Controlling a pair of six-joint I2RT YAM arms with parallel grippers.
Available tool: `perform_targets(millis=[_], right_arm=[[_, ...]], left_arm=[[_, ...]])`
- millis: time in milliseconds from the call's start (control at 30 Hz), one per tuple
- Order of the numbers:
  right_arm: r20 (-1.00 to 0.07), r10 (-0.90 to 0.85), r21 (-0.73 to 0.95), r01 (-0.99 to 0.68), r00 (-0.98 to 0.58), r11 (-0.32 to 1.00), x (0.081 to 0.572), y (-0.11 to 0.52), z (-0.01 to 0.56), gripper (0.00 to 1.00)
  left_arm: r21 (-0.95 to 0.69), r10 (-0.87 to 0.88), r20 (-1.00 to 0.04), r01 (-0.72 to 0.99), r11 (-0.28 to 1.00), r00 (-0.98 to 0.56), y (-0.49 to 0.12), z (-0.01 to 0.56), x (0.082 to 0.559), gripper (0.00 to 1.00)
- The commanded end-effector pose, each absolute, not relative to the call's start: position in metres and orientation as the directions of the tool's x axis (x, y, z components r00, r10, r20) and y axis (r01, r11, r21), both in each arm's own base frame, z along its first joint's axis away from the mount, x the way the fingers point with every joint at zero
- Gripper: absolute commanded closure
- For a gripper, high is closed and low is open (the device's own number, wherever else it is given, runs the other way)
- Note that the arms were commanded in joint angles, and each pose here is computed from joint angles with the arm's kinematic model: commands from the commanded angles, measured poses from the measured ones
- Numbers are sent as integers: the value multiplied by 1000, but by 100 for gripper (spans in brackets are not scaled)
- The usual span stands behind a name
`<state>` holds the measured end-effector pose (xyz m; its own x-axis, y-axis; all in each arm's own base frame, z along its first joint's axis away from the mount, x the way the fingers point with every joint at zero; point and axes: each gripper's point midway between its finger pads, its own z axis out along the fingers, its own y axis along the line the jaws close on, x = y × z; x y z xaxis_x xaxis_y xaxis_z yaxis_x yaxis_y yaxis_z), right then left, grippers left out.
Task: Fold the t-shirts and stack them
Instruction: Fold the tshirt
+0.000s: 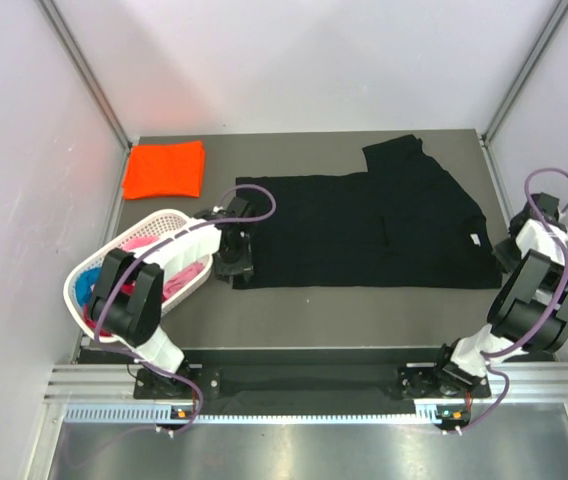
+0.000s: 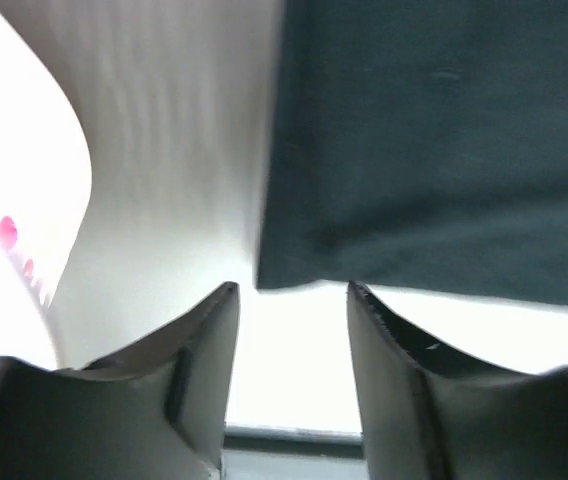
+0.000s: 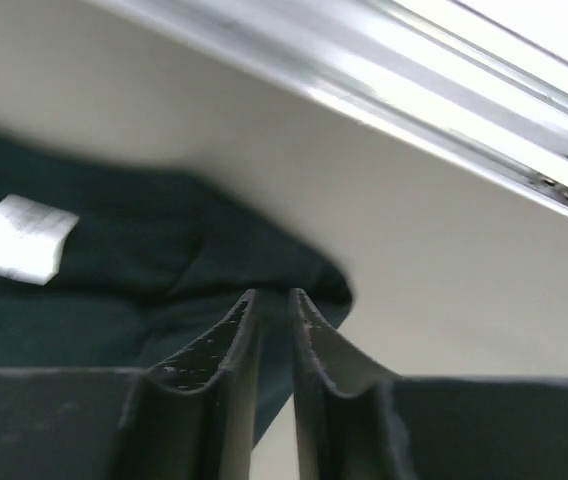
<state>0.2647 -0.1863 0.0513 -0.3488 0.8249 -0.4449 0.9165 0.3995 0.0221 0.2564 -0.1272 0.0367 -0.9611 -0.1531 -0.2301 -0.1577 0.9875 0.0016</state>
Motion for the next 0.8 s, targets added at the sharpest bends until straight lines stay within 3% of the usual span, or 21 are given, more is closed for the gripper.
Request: perform_targets(millis=[0,133,300,433,767], right_arm=[[-542,761,70,883,-357,464,289,-185,104,78],[-593,729,101,867,-341,488,298,-180,136,68],[-707,619,248,700,-342,670,346,-157,195,52],[-727,573,431,397,-379,810,412,-104,234,47],[-737,522,540,90,-429,837,547,-58,223,42]], left_arm=[[-128,-158,-356,-120,985,-921,-149,102,282,46],[-142,-148,-471,-90,986,-869,-153,149,311,43],[-159,-149,-600,-66,985,-786,-161,199,359,44],[-196,-194,-690,-78,977,-698,-162,226,407,44],[-194,-294,-758,-228,954,-583,-119,228,520,46]])
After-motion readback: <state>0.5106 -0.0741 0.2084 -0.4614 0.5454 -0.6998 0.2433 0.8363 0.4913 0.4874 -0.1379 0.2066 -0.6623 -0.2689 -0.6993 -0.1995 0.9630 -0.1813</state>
